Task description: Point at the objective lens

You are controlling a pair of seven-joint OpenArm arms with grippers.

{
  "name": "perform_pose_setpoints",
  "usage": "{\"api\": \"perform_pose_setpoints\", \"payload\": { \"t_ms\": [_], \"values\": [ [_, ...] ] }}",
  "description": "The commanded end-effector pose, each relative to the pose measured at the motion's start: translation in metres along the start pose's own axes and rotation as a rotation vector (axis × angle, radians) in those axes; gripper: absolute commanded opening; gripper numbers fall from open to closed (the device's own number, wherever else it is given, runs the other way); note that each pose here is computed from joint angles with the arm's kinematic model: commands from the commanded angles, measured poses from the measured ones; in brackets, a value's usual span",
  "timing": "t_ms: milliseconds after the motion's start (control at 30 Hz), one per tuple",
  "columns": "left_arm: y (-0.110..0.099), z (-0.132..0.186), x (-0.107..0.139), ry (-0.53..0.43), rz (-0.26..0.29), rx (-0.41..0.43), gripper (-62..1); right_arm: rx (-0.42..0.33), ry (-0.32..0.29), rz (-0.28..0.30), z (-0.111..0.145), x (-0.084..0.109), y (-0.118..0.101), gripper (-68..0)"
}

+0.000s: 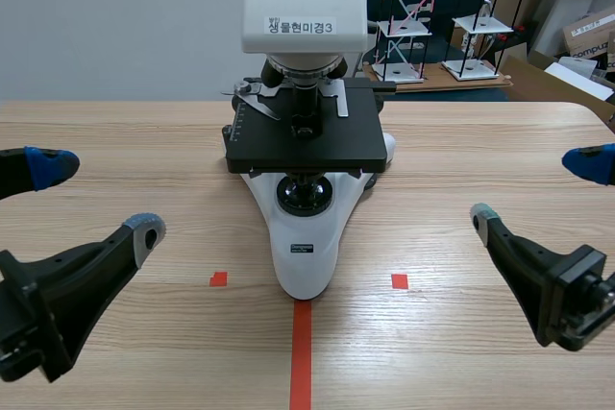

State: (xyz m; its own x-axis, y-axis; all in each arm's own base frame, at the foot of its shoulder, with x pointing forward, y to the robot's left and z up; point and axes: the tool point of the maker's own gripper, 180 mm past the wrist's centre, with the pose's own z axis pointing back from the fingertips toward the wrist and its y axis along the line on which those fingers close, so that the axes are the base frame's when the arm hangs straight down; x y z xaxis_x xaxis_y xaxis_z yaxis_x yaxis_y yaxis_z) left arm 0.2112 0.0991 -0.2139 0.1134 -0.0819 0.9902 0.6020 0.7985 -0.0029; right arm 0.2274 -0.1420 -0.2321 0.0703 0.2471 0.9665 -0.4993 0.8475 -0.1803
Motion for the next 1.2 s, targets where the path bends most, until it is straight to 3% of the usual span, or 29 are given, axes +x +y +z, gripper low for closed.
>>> {"api": "perform_pose_setpoints", "payload": {
  "t_ms": [0,633,700,800,900,1000,1167],
  "values": [
    [-0.001,-0.001,0.009,-0.038,0.006,0.002,0.6,-0.003,-0.021,0.004,0.000,0.007,-0.002,-8.6],
    [-0.001,-0.001,0.009,-0.038,0.006,0.002,0.3,-0.003,-0.015,0.004,0.000,0.006,-0.003,-8.6],
    [-0.001,-0.001,0.009,-0.038,0.006,0.003,-4.8,-0.003,-0.015,0.004,0.000,0.006,-0.003,-8.6],
    [0.000,-0.001,0.009,-0.040,0.005,0.009,-19.3,-0.003,-0.015,0.004,0.000,0.006,-0.003,-8.6],
    [0.003,-0.003,0.012,-0.051,-0.004,0.012,-37.1,-0.003,-0.014,0.005,0.000,0.006,-0.003,-8.6],
    [0.007,-0.006,0.014,-0.062,-0.007,0.017,-58.9,-0.003,-0.014,0.005,0.000,0.006,-0.002,-8.6],
    [0.013,-0.013,0.021,-0.123,-0.003,0.019,-59.5,-0.003,-0.013,0.005,0.000,0.006,-0.002,-8.6]
  ]
}}
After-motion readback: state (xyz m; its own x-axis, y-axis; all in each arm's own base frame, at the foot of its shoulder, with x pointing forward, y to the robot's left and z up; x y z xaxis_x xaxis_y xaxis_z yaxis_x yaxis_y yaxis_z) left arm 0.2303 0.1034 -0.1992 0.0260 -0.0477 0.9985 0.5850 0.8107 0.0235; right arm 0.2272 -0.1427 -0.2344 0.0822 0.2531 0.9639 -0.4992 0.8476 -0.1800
